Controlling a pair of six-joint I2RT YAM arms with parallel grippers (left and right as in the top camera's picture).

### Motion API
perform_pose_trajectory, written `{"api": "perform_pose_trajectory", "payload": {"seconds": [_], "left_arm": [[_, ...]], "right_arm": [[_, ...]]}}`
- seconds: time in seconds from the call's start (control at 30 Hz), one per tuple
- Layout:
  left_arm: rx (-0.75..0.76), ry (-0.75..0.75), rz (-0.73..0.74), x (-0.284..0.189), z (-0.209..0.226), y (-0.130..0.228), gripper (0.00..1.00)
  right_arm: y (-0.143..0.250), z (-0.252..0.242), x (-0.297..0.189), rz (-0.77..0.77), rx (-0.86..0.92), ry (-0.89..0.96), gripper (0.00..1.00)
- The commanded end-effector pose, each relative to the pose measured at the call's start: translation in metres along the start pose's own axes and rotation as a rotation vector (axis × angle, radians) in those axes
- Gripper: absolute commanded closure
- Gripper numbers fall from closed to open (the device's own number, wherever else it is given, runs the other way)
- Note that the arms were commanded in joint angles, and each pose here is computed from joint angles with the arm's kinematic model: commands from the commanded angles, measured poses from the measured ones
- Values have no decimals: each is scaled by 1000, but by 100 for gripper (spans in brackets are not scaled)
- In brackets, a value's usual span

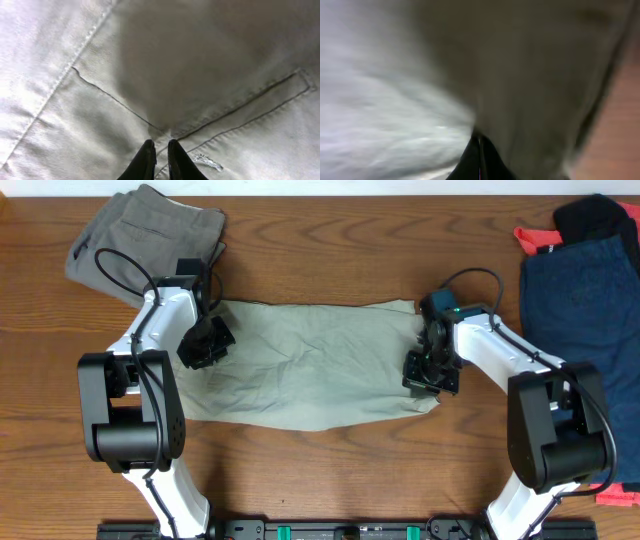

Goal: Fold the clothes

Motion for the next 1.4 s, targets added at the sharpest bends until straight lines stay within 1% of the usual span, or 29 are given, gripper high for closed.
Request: {"api": "perform_pose_trajectory", "payload": {"seconds": [0.0,0.1,0.23,0.3,0.43,0.53,0.57,0.6,0.63,0.67,0.7,0.73,0.77,0.8,0.83,0.87,0.9,0.93,1.03,1.1,1.13,1.23,1.3,1.37], "left_arm": [[21,-26,-13,-4,5,1,93],[29,-26,-13,-4,6,2,94],[29,-26,-12,-4,6,2,94],[29,-27,-10,-6,6,2,94],[28,-11,-42,-22,7,3,94],[25,26,-111,-49,8,5,94],[24,38,-135,-58,9,6,94],[23,54,-164,-68,10,7,94],[22,67,-190,-77,11,8,94],[20,81,-217,-85,12,9,92],[18,92,-237,-92,13,10,83],[20,99,-254,-97,15,10,69],[29,102,-267,-100,17,9,58],[39,102,-275,-102,20,8,43],[42,98,-276,-101,24,5,29],[40,91,-271,-100,30,2,21],[35,85,-266,-97,36,-1,15],[22,76,-255,-93,44,-6,11],[0,79,-224,-82,62,-17,7],[42,142,-188,-71,68,-24,1],[52,182,-169,-67,70,-26,0],[82,270,-127,-51,75,-34,2],[121,275,-108,-39,79,-38,2],[123,271,-83,-28,82,-41,2]], "right_arm": [[-6,-29,-4,-46,116,173,99],[-6,-51,-11,-44,190,240,99],[-7,-77,-28,-54,280,264,99],[-8,-86,-41,-77,315,243,99],[-7,-89,-81,-182,334,174,99],[-2,-72,-112,-267,219,19,99],[0,-65,-121,-292,165,-41,97],[1,-60,-128,-313,127,-84,91],[3,-56,-134,-334,103,-119,78],[4,-55,-137,-350,98,-133,64],[5,-54,-140,-362,95,-140,43],[6,-54,-142,-368,93,-142,24],[6,-54,-142,-370,92,-143,6],[6,-54,-142,-370,93,-142,1],[6,-54,-142,-370,93,-142,1],[6,-54,-142,-369,93,-142,1],[6,-54,-142,-368,93,-142,1],[6,-54,-141,-367,93,-141,1],[6,-54,-141,-368,85,-140,1],[6,-54,-141,-368,77,-138,1],[6,-54,-141,-367,75,-137,1],[6,-54,-141,-367,70,-136,1],[6,-54,-141,-367,70,-136,1],[6,-54,-141,-367,54,-133,1]]}}
Point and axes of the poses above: each gripper's point midway between its finger pads, its own x axis out along the fingers, its own z axis along the line the jaws close on, y = z × x, the point moved 8 cm from there along -x, back along the fingers, and after that the axes turned 2 degrees about x, right-handed, at the moved point
